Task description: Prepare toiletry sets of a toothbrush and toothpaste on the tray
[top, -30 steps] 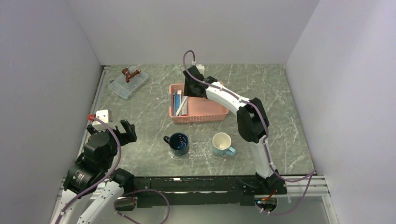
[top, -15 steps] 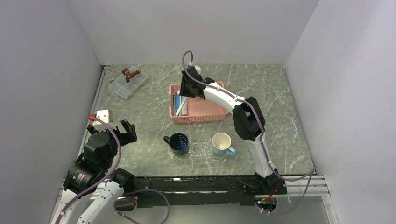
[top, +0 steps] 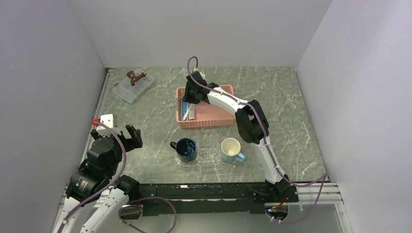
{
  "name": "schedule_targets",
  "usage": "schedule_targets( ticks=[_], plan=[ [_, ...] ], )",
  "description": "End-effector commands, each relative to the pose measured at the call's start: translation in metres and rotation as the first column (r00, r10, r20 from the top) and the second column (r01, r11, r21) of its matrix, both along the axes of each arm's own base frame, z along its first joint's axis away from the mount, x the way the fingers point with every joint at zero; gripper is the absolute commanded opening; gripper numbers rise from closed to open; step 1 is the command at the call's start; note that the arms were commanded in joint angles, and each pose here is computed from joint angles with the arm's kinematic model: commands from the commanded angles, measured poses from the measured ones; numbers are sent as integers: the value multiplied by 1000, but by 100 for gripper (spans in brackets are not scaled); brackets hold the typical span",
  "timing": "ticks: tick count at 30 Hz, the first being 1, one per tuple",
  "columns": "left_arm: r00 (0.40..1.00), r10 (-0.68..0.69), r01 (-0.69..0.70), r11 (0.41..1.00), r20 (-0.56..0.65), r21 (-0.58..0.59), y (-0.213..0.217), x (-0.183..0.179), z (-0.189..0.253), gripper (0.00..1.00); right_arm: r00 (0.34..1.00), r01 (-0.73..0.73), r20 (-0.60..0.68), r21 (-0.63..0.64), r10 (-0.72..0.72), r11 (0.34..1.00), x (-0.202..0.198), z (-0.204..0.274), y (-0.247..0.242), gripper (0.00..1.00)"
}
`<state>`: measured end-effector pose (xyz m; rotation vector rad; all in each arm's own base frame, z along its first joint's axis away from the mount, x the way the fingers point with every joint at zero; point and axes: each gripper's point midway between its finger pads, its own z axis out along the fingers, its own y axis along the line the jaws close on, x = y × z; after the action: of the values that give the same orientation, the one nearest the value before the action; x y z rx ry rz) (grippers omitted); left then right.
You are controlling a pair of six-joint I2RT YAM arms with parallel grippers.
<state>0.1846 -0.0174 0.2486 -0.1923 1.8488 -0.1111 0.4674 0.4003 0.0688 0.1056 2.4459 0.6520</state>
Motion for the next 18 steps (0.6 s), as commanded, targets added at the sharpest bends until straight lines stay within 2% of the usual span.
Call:
schedule_targets(
  ticks=[1, 12, 18],
  plan=[
    [1000, -15, 15, 1000, 13, 3, -4, 5, 4, 99, 999, 7, 44, 62, -9, 998, 14, 22, 11, 35],
    [1000, -12, 11, 1000, 11, 3, -4, 5, 3, 99, 999, 37, 12, -51, -36, 998, 14, -7, -10, 36],
    [1000, -12, 12, 1000, 12, 3, -4, 5, 3, 99, 999, 44, 25, -93, -42, 995, 12, -6, -23, 36]
  ],
)
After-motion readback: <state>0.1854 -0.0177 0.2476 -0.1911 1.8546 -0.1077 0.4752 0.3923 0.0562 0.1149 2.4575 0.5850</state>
